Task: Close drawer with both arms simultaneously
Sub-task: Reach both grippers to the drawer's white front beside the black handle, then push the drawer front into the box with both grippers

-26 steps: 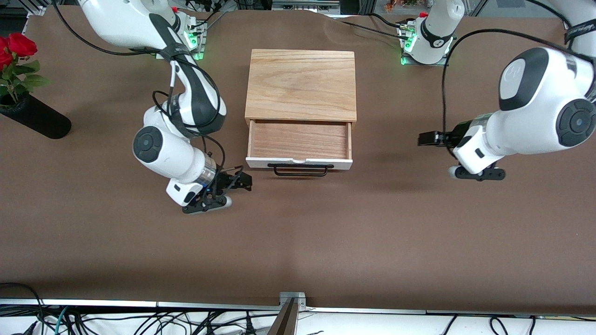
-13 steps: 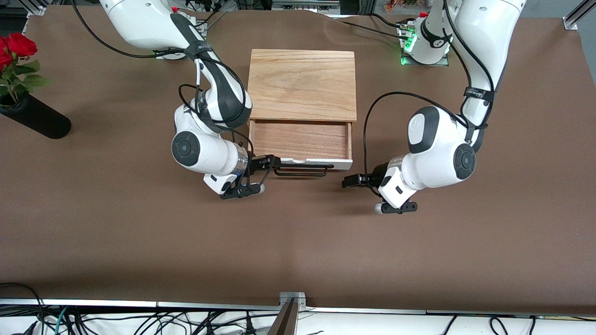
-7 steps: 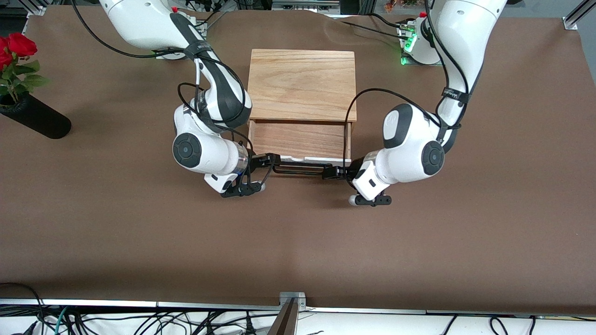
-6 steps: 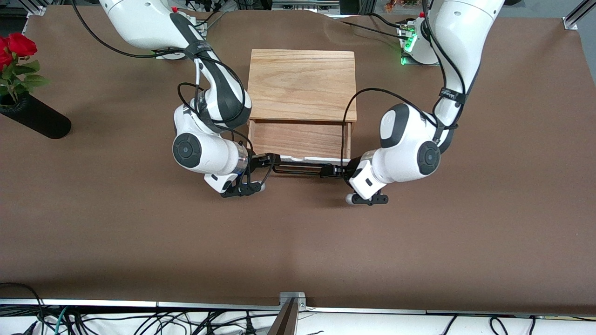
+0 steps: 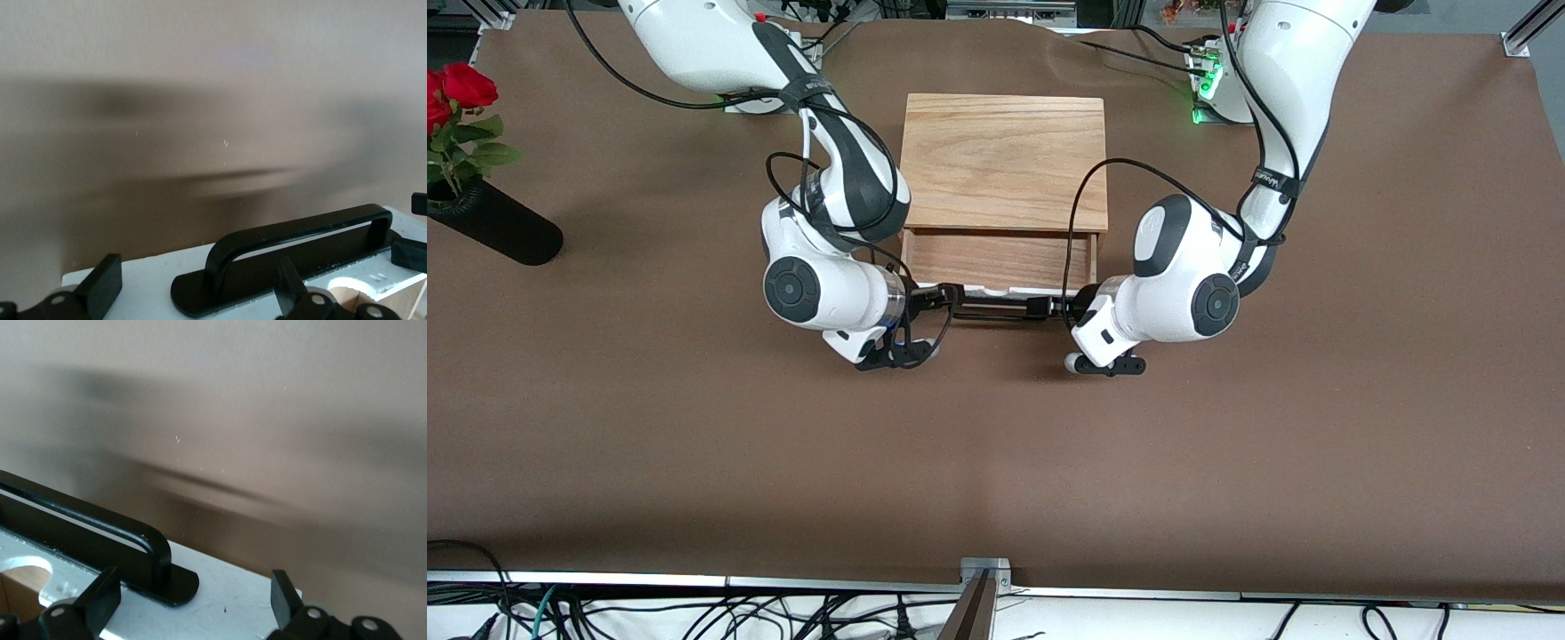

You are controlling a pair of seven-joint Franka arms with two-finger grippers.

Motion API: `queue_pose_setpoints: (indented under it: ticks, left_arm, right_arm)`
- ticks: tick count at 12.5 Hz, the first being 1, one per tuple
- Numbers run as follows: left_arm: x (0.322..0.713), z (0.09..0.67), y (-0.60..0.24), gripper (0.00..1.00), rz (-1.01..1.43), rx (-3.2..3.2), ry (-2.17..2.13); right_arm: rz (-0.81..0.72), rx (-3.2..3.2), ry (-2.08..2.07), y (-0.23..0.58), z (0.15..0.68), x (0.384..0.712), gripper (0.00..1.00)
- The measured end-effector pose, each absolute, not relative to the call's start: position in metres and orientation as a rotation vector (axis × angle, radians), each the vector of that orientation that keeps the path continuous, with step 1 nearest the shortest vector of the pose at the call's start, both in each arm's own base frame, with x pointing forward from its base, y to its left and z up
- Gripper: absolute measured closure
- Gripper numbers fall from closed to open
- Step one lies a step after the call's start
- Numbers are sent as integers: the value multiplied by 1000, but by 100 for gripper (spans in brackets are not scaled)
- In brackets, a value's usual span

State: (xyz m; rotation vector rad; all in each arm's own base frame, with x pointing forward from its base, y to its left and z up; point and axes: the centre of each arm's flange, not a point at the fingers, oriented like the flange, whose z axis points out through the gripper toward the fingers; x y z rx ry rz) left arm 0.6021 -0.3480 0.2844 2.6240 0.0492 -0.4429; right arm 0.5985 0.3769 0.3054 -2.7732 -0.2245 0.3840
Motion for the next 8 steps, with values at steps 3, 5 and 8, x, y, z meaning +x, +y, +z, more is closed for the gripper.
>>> queue_pose_setpoints:
  ticks: [3, 5, 8]
  left_arm:
    - [589, 280, -351, 0, -570, 2619, 10]
    - [579, 278, -354, 0, -646, 2614, -17]
    - [570, 276, -355, 0, -733, 2609, -45]
  right_arm:
    - [491, -2766, -265, 384, 302, 584, 0]
    - [569, -2762, -291, 387, 300, 574, 0]
    - [672, -2756, -317, 387, 297, 564, 0]
